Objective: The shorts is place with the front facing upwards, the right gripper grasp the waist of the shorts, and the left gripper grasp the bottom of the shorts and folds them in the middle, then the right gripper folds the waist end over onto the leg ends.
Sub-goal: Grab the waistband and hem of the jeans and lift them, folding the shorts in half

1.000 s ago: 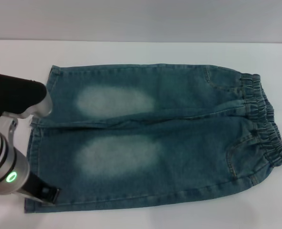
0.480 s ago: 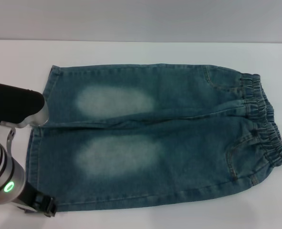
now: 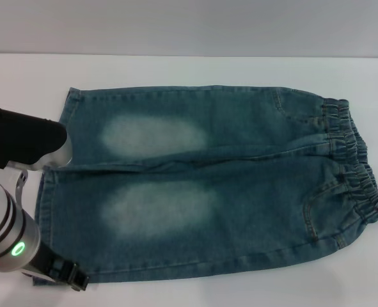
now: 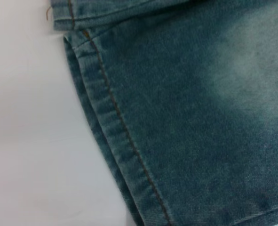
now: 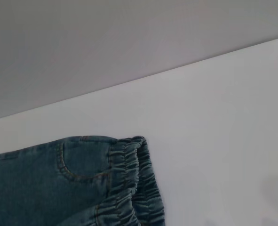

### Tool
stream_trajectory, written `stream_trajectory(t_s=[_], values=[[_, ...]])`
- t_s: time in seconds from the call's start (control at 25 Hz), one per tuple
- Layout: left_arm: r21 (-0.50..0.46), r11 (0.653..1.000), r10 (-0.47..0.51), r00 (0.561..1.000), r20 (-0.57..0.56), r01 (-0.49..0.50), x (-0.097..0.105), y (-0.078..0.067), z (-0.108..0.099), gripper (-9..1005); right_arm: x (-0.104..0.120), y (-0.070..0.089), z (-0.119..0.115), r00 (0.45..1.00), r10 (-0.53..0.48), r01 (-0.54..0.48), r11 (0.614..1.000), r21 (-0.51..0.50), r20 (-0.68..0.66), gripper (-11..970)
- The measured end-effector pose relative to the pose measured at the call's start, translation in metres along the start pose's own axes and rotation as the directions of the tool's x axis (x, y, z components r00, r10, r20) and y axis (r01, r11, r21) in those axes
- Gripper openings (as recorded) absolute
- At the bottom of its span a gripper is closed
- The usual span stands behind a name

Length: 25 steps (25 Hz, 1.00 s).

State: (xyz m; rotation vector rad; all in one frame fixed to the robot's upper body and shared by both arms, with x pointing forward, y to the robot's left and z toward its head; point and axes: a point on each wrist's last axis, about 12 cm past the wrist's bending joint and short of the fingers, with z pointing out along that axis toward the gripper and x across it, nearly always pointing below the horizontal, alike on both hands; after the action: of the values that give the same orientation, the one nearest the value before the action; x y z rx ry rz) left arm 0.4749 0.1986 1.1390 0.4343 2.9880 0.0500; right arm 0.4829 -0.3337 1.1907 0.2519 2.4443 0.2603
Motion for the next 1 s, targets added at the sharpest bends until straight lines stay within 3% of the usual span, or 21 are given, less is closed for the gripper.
stream_trajectory(t_s=[0.04, 0.12, 1.0], values=[[0.000, 1.000, 0.002, 1.000, 0.003, -0.002, -0.0008, -0.0004, 0.0001, 691, 0.0002, -0.0001, 0.0000, 1.000, 0.000, 0.000, 1.000, 0.000, -0.001, 712], [-0.001, 1.000, 0.002, 1.000, -0.002, -0.002, -0.0008, -0.0003, 0.0014, 840, 0.0005, -0.0003, 0.0002, 1.000, 0.000, 0.000, 1.000, 0.000, -0.003, 711], [-0.017, 1.000, 0.012, 1.000, -0.012, -0.012, -0.0071, -0.0003, 0.0080, 840, 0.0013, 0.0013, 0.0002, 1.000, -0.005, 0.005, 1.000, -0.004, -0.010, 701]])
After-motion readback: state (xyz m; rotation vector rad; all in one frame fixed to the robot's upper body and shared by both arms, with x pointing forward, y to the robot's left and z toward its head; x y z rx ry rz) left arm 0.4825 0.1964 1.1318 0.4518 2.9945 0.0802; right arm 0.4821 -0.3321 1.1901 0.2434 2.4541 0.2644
